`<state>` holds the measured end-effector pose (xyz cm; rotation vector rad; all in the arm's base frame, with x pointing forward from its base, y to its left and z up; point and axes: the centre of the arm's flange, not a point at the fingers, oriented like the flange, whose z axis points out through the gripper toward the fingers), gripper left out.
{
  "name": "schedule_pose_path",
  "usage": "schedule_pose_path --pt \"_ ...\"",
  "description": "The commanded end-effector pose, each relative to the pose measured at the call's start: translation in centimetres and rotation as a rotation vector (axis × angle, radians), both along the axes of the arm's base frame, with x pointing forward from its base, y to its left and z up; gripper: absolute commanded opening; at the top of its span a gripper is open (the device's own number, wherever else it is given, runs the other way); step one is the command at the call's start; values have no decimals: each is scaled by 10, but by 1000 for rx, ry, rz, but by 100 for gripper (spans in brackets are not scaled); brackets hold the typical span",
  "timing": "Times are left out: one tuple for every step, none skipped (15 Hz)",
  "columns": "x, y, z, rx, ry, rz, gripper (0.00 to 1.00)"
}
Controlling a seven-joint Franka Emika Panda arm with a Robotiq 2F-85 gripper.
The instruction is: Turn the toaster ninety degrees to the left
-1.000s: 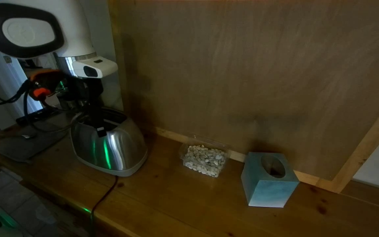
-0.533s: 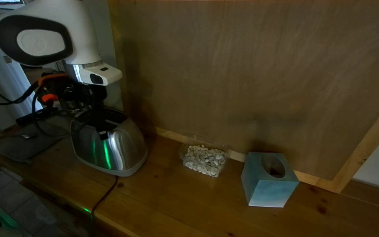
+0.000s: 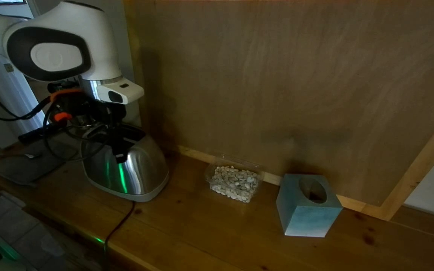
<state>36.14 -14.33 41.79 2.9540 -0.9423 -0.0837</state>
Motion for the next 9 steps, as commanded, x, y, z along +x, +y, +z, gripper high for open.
schedule_pose_path --pt "9 -3 -4 29 -3 -32 68" --pt "10 -3 -5 34 -2 -33 64" --pt "10 -3 -6 35 1 -34 64" --pt "11 -3 -6 36 2 -35 57" --pt "10 -4 -6 35 2 -37 51" --pt "9 -7 -4 34 2 -47 43" --pt "9 -9 -3 32 2 -55 38" --pt "8 -10 -2 32 1 -64 32" --pt "8 -9 -2 30 1 -73 31"
